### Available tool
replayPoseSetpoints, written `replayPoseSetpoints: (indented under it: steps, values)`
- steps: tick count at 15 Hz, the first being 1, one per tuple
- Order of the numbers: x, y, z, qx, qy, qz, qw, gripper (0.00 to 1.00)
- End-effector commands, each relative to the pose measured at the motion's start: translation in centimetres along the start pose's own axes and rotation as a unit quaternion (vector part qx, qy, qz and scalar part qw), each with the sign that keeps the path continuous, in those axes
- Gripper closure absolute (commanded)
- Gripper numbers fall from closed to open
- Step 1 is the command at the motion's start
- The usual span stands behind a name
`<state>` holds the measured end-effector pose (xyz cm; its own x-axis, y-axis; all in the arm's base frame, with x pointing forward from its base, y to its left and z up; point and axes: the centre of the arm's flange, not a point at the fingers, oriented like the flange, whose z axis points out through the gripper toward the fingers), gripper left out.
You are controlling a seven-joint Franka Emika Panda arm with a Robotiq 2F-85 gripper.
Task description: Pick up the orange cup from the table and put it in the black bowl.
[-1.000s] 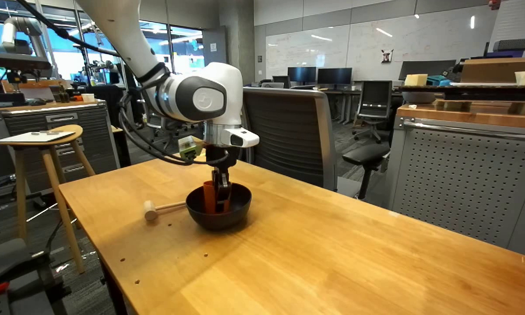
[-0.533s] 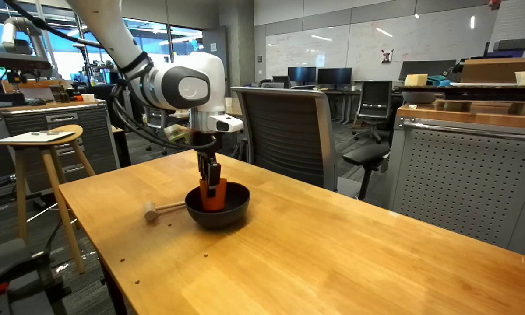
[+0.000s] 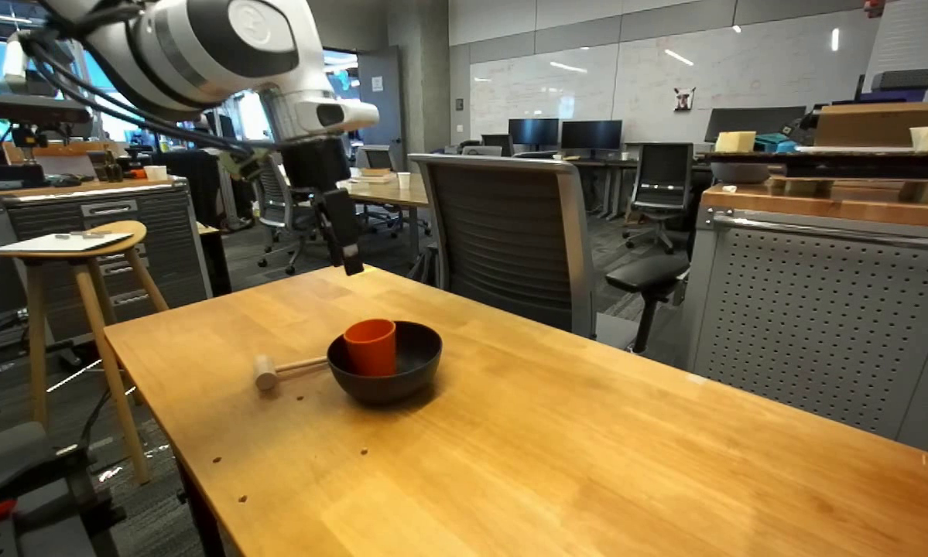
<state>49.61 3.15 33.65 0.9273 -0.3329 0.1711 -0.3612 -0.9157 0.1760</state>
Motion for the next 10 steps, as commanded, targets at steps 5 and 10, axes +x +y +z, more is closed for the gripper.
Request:
replayPoseSetpoints:
  steps: [5,10]
  values:
    - [-10.3,0.0,-13.0,-0.048,-0.025,-0.165,0.9848,0.00]
    - [-10.7,-1.1,-13.1,-0.034,-0.024,-0.178,0.9831,0.00]
